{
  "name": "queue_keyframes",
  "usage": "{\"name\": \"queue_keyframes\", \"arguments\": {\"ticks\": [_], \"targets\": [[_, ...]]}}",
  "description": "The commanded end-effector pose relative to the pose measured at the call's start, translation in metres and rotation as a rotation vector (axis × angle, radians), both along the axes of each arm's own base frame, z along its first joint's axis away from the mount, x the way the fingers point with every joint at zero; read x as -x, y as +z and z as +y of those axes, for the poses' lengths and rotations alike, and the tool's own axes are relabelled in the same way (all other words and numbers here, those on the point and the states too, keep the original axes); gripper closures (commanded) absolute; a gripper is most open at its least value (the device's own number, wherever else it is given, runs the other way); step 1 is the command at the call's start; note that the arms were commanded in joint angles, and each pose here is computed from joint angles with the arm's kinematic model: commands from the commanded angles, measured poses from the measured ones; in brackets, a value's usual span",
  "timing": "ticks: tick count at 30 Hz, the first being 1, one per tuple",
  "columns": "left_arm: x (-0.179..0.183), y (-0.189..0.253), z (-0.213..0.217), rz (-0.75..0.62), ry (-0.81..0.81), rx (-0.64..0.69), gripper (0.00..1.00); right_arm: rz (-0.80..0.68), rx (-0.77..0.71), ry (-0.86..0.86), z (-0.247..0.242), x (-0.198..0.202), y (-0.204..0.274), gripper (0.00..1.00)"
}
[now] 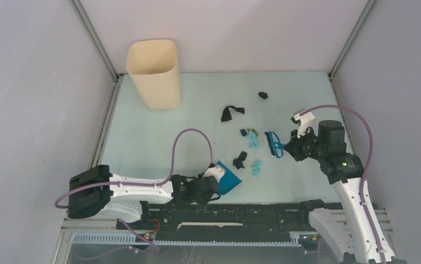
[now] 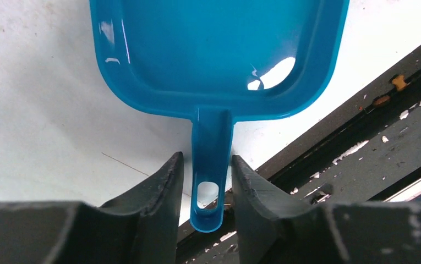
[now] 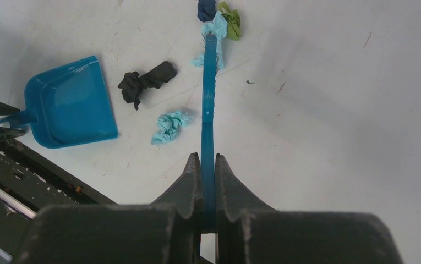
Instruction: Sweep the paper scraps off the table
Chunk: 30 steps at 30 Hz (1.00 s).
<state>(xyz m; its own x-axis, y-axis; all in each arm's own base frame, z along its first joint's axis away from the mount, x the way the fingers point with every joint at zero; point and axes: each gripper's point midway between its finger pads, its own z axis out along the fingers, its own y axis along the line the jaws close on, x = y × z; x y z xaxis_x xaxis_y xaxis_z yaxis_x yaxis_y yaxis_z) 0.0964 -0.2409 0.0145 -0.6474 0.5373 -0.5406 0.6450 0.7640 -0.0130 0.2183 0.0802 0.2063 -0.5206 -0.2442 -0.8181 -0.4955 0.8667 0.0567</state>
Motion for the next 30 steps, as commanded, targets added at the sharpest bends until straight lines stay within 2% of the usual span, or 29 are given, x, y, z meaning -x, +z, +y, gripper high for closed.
{"name": "queue_keyframes", "arguments": {"ticks": [1,7,12,16,19,23,30], "targets": [[0.006,0.003,-0.008,0.009,-0.007,0.052,0.64,-0.035,-0.032,-0.005,0.003,-0.008,0.010,1.00],[0.015,0.022,-0.002,0.049,-0.011,0.024,0.79,-0.040,-0.006,0.008,0.004,-0.012,0.008,1.00],[0.026,0.052,0.004,0.099,-0.079,-0.037,0.86,-0.020,0.174,0.033,0.006,-0.028,0.003,1.00],[0.037,0.061,0.007,0.163,-0.154,-0.118,0.93,-0.011,0.315,0.042,0.010,-0.056,0.007,1.00],[0.042,0.062,-0.001,0.203,-0.185,-0.130,0.95,-0.011,0.397,0.011,0.011,-0.083,0.010,1.00],[0.040,0.063,-0.010,0.247,-0.151,-0.126,0.95,-0.026,0.519,0.012,0.021,-0.120,0.008,1.00],[0.017,0.059,-0.017,0.242,-0.081,-0.112,0.96,-0.029,0.640,0.067,0.054,-0.161,-0.015,1.00]]}}
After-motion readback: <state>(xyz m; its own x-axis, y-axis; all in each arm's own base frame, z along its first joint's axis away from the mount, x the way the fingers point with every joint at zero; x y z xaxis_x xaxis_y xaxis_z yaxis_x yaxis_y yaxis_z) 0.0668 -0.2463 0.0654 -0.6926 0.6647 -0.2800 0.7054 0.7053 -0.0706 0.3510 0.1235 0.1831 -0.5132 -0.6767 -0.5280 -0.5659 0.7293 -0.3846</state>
